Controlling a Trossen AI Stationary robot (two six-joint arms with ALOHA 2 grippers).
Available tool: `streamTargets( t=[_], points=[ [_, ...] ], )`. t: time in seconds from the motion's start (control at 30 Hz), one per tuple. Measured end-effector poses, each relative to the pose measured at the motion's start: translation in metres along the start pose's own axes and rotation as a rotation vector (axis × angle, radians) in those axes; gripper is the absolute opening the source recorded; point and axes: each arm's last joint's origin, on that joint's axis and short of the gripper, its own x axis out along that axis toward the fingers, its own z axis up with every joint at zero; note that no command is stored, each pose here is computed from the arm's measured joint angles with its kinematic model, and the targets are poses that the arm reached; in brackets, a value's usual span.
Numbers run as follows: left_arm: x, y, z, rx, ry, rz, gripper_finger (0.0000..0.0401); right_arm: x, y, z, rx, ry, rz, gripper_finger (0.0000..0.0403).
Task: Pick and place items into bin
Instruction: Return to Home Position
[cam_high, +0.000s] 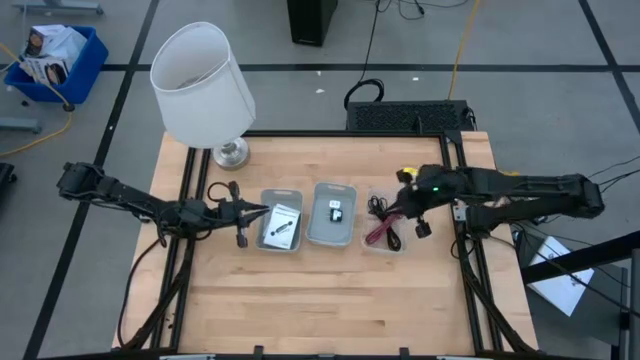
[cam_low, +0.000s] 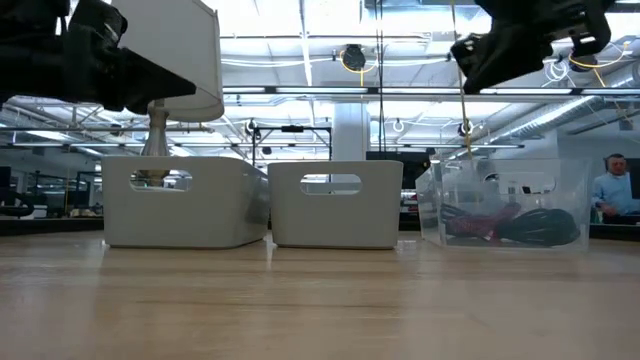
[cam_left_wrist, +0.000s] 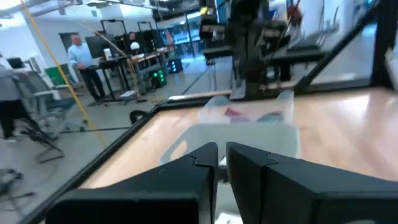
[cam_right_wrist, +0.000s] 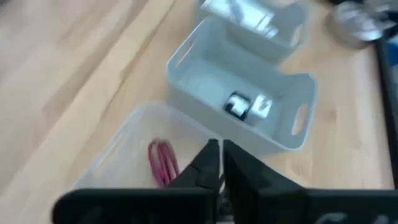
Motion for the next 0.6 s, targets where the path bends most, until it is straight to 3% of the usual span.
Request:
streamTargets(
  t=[0.13, 0.3, 0.43, 0.6],
  points=[
    [0.000, 0.000, -0.008, 0.096, 0.078, -0.011, 0.0019, -0.003, 0.007, -0.023, 0.131, -0.176, -0.063, 0.0006],
    [0.000, 0.000, -0.008, 0.104, 0.076, -0.017, 0.0006, 0.003, 0.021, -0.057, 0.279, -0.407, -0.083, 0.0001],
    [0.000, 0.001, -0.006, 0.128, 0.058, -0.014, 0.0004, 0.004, 0.028, -0.081, 0.361, -0.508, -0.126, 0.0001],
    [0.001, 0.000, -0.002, 0.151, -0.012, -0.123, 0.0003, 0.007, 0.033, -0.098, 0.428, -0.680, -0.125, 0.0000]
  ],
)
